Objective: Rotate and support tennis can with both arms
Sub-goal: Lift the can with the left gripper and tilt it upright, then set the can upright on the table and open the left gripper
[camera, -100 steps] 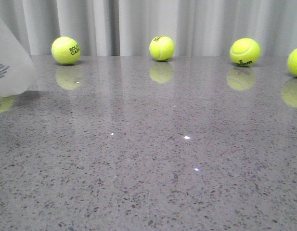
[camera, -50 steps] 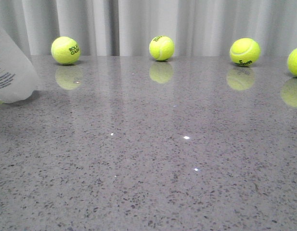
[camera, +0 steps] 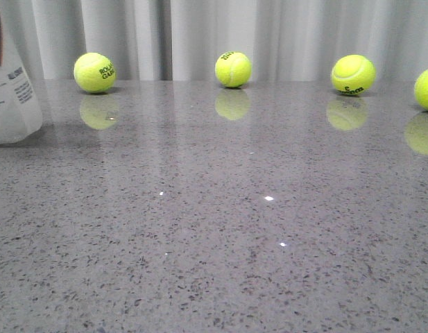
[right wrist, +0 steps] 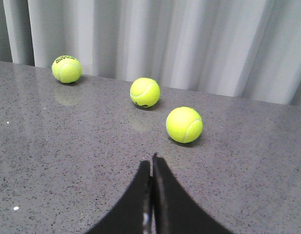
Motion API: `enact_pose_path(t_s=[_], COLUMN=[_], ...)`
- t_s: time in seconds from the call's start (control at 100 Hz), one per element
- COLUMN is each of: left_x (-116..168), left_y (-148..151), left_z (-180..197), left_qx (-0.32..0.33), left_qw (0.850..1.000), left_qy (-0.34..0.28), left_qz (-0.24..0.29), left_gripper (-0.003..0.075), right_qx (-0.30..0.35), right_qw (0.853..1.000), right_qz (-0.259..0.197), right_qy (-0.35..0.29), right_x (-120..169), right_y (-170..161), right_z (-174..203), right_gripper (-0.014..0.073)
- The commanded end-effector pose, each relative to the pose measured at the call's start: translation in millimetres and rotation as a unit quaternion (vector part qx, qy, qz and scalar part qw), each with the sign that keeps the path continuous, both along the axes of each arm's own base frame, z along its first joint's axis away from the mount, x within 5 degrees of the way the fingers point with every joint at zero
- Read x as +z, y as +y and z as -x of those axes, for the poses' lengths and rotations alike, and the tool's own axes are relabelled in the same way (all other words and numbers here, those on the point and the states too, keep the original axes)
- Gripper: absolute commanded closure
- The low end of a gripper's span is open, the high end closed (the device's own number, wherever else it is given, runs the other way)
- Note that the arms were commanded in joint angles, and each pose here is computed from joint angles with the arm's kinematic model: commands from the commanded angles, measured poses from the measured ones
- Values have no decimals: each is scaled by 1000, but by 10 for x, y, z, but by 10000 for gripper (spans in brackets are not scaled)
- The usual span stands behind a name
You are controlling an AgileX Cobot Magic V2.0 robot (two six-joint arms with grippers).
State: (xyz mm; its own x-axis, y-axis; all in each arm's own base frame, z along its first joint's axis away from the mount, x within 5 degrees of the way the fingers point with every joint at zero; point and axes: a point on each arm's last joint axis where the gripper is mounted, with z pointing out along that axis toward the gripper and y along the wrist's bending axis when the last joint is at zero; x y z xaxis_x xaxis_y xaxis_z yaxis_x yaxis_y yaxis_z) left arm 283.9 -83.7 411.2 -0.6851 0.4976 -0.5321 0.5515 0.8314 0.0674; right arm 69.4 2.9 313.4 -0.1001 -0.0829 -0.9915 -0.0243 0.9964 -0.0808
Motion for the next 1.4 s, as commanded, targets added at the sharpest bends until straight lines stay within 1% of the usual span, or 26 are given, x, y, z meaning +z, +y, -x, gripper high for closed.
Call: enact_pose_path(t_s=[0.0, 0.34, 0.47, 0.68, 0.8, 0.87, 0.98, 1.06, 1.11, 1.2, 1.25, 1.27, 1.39], left_x=[227, 403, 505, 709, 824, 842, 786, 718, 619, 504, 382, 372, 101], left_y=[-5, -3, 7, 59, 106, 150, 225, 274, 295, 341, 362, 372, 422], left_z=[42, 49, 85, 275, 458, 568, 728, 875, 950, 1115, 1188, 1226, 1399], left_qx=[-1, -2, 11, 30, 35, 47, 69, 84, 90, 102, 108, 111, 123], left_qw=[999, 998, 996, 990, 985, 982, 977, 971, 969, 960, 957, 953, 942], left_qy=[-27, -57, -74, -117, -147, -161, -182, -199, -203, -228, -234, -243, -266], left_qz=[21, 28, 42, 67, 81, 85, 87, 100, 106, 128, 135, 142, 164], left_gripper=[101, 101, 101, 101, 101, 101, 101, 101, 101, 101, 101, 101, 101], right_qx=[-12, -12, -12, -12, -12, -12, -12, -12, -12, -12, -12, -12, -12], right_qw=[999, 999, 999, 999, 999, 999, 999, 999, 999, 999, 999, 999, 999], right_qz=[-1, -1, -1, -1, -1, -1, -1, -1, -1, -1, -1, -1, -1], right_qy=[-49, -49, -49, -49, -49, -49, -49, -49, -49, -49, -49, -49, -49], right_x=[149, 149, 149, 149, 149, 149, 149, 149, 149, 149, 149, 149, 149], right_y=[-20, -20, -20, -20, -20, -20, -20, -20, -20, -20, -20, -20, -20], right_z=[2, 2, 2, 2, 2, 2, 2, 2, 2, 2, 2, 2, 2], right_gripper=[662, 662, 662, 662, 662, 662, 662, 662, 662, 662, 662, 662, 662])
